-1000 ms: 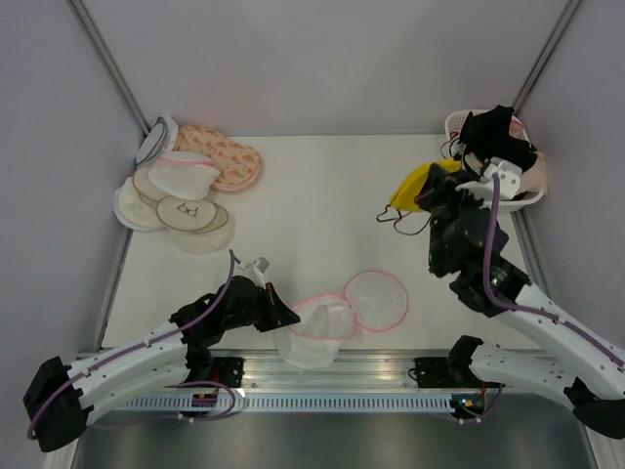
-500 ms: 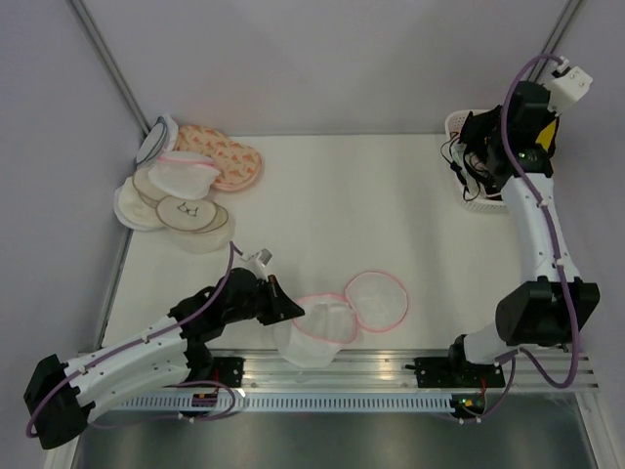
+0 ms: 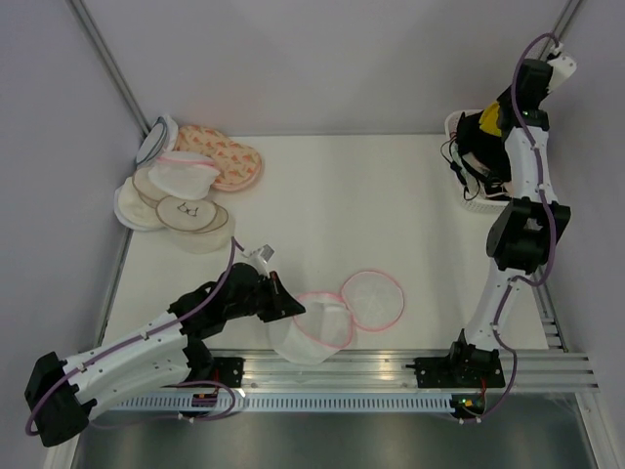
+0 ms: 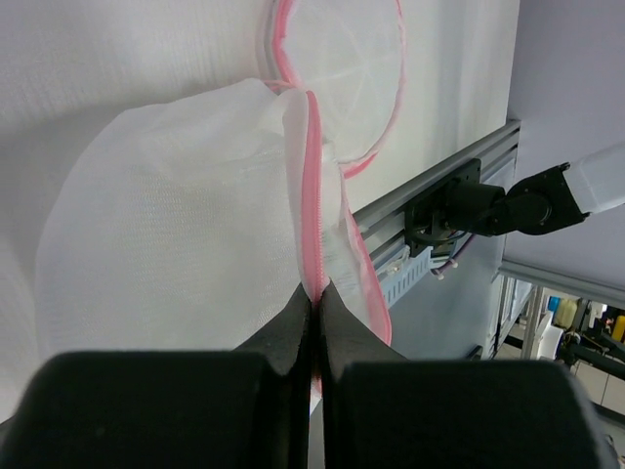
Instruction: Unzip the laundry bag and remove the bra
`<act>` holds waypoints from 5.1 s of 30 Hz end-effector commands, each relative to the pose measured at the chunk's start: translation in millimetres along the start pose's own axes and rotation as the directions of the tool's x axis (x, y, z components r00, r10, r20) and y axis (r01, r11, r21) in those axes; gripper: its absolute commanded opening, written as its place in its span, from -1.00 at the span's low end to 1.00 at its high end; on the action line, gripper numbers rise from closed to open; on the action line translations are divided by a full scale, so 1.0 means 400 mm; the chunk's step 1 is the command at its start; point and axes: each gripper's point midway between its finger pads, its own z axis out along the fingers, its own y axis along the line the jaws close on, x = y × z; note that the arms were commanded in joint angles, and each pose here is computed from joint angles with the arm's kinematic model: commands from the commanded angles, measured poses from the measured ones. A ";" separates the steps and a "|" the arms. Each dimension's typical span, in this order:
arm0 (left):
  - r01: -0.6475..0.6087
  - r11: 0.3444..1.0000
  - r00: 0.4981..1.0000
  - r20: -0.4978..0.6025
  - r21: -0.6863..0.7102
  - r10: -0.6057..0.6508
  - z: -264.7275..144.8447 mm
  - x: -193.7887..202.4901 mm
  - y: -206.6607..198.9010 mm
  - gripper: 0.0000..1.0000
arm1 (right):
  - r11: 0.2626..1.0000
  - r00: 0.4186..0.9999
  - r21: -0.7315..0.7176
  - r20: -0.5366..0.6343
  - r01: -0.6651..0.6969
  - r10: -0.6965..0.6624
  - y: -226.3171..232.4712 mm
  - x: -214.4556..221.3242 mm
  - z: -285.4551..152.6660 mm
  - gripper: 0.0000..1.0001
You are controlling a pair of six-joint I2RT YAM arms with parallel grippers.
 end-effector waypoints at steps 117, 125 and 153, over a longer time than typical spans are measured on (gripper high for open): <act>-0.073 0.995 0.973 0.225 0.070 0.055 -0.017 -0.058 0.037 -0.95 | 0.815 0.853 -0.520 -0.518 -0.256 -0.062 -0.085 0.892 -1.146 -0.99; -0.164 0.981 0.957 0.256 0.105 0.133 0.038 -0.151 -0.102 -0.95 | 0.809 0.912 -0.585 -0.361 -0.059 -0.194 -0.146 0.731 -1.144 -0.99; 0.136 0.978 0.835 0.549 -0.157 -0.028 -0.180 -0.257 0.063 0.96 | 0.265 0.624 -0.693 0.333 0.670 -0.707 0.129 0.688 -1.347 -0.99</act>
